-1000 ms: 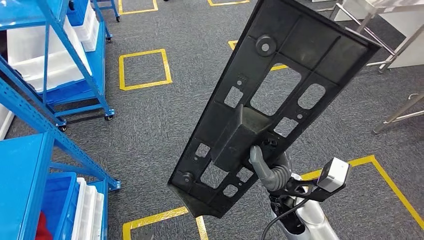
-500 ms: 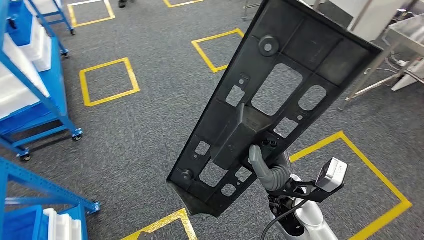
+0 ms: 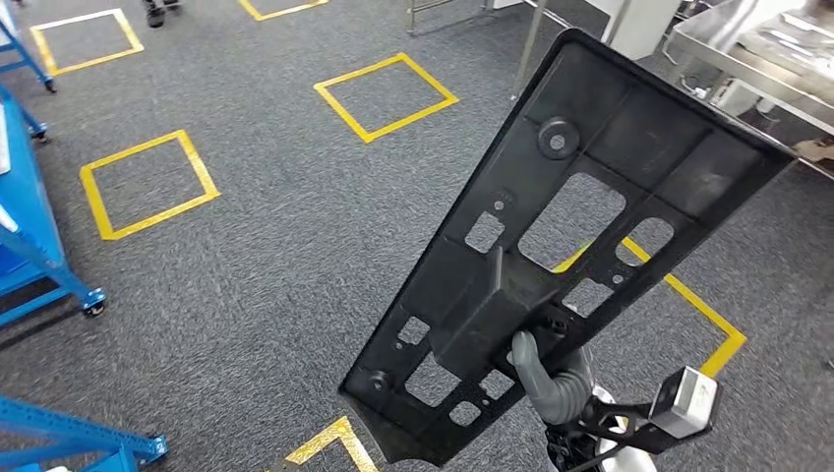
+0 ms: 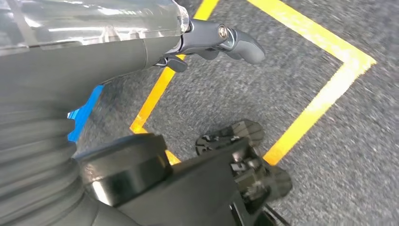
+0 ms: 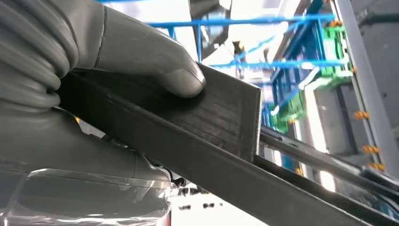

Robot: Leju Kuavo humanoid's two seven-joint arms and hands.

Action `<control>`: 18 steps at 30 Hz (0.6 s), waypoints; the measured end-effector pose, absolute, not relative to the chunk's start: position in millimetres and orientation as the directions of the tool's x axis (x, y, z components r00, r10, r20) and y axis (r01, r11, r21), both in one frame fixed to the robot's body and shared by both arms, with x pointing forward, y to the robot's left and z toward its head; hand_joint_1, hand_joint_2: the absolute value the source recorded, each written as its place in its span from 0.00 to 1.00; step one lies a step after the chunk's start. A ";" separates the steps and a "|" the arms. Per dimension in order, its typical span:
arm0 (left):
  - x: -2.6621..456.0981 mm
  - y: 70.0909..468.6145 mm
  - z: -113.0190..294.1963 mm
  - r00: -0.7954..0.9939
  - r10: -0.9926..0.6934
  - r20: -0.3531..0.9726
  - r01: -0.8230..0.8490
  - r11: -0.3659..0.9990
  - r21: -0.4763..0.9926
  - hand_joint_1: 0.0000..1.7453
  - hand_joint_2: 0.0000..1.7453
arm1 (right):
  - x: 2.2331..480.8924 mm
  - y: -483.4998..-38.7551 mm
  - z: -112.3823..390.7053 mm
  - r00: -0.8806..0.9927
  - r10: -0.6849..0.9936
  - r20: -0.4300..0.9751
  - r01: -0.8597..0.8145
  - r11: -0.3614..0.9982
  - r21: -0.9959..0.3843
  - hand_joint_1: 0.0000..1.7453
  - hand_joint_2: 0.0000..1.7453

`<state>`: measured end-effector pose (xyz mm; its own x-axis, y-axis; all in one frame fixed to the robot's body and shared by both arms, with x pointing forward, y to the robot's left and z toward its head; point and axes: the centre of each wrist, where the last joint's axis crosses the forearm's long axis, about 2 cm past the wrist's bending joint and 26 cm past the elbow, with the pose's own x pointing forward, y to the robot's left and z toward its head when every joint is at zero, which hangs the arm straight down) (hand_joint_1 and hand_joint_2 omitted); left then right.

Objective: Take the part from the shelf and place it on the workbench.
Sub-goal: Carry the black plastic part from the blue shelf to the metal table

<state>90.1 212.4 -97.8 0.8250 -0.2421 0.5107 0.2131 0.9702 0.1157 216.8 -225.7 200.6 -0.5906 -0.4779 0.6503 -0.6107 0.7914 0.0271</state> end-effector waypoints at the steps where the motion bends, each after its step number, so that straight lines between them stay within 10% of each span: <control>1: 91.2 212.4 -97.5 0.824 -0.244 0.512 0.216 0.970 0.115 0.00 1.00 | 215.2 -226.4 201.4 -0.595 -0.476 0.648 -0.608 0.793 0.024 1.00 1.00; 18: 106.5 217.8 -94.9 0.806 -0.285 0.518 0.250 0.958 0.138 0.00 1.00 | 220.5 -225.4 215.3 -0.619 -0.473 0.627 -0.595 0.804 0.019 1.00 1.00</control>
